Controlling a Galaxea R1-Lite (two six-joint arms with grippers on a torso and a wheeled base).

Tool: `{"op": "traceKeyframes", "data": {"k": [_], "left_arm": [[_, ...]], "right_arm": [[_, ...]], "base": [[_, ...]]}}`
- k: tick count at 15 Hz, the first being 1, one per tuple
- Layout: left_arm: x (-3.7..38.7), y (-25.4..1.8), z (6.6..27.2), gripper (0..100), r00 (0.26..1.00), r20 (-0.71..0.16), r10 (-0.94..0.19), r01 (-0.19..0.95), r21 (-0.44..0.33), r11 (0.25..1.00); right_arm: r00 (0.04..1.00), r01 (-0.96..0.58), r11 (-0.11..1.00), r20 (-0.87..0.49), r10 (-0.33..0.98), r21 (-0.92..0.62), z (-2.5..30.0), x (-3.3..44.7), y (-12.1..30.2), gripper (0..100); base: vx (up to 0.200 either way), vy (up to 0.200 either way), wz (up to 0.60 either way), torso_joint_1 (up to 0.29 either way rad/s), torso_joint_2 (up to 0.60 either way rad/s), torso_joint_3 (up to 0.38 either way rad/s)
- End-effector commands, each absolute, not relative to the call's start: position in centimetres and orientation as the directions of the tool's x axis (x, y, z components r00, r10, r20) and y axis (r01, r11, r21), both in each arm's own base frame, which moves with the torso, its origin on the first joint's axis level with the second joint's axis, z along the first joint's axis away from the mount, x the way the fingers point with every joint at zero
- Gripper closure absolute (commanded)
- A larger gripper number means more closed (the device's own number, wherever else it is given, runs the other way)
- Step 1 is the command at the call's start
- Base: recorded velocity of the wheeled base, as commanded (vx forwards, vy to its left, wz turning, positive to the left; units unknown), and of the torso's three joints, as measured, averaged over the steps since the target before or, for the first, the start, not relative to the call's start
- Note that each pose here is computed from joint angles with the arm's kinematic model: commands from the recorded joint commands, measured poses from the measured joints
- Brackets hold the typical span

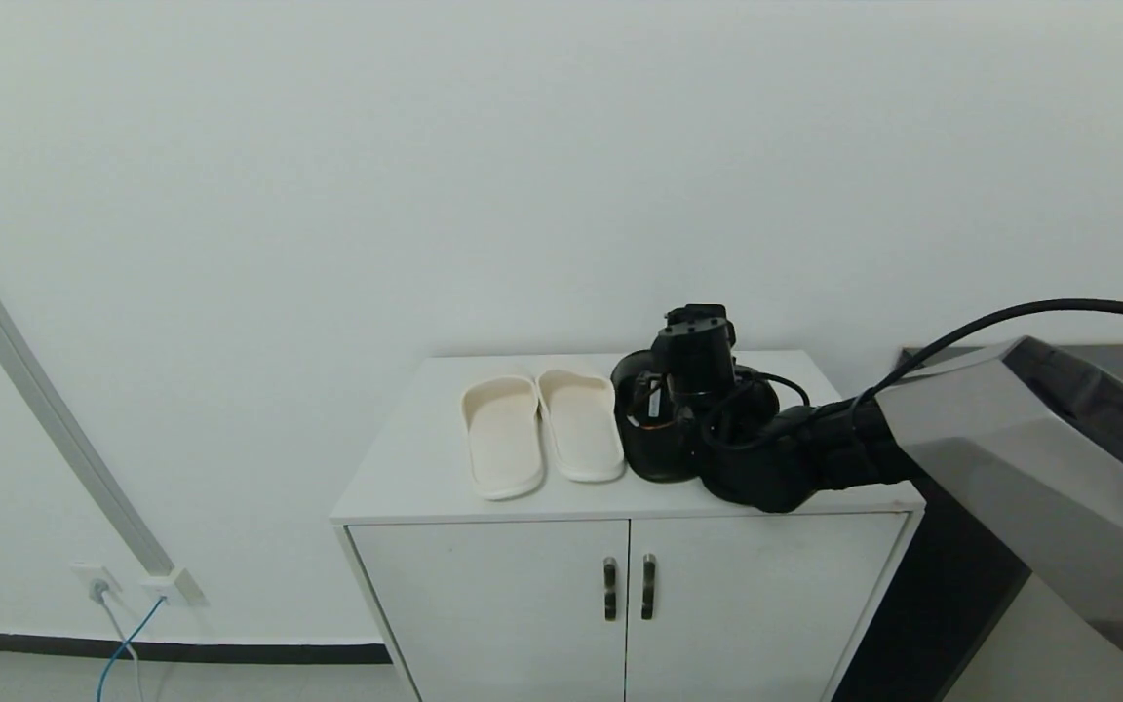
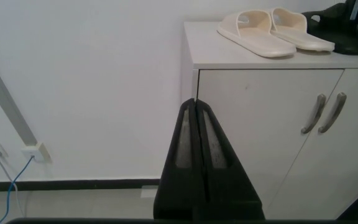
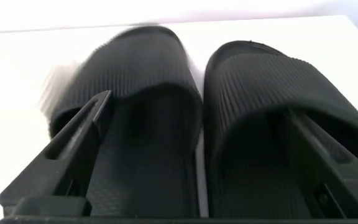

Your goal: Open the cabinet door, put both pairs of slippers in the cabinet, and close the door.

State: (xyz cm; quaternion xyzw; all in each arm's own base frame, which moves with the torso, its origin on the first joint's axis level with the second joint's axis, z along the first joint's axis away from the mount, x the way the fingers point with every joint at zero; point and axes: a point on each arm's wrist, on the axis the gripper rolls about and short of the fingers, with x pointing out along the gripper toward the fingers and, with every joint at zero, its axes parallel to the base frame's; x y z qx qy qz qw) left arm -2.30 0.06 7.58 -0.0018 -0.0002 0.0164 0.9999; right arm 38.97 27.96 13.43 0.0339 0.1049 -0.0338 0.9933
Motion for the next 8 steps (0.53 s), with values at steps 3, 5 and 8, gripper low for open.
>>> {"op": "traceKeyframes", "data": {"k": [3, 5, 8], "left_arm": [[-2.29, 0.06, 7.57, 100, 0.999, 0.0, 0.034, -0.034, -0.006, 0.999], [-2.29, 0.06, 7.59, 100, 0.999, 0.002, 0.034, -0.034, -0.006, 0.999], [-2.29, 0.06, 7.59, 100, 0.999, 0.002, 0.034, -0.034, -0.006, 0.999]], "right_arm": [[0.973, 0.101, 0.994, -0.215, -0.089, 0.045, 12.23, 40.43, 27.71, 0], [0.973, 0.101, 0.994, -0.214, -0.092, 0.036, 12.29, 40.56, 27.62, 0], [0.971, 0.111, 0.994, -0.218, -0.103, 0.025, 11.95, 40.75, 27.29, 0]], "base": [[0.0, 0.0, 0.0, 0.0, 0.0, 0.0], [0.0, 0.0, 0.0, 0.0, 0.0, 0.0], [0.0, 0.0, 0.0, 0.0, 0.0, 0.0]]}}
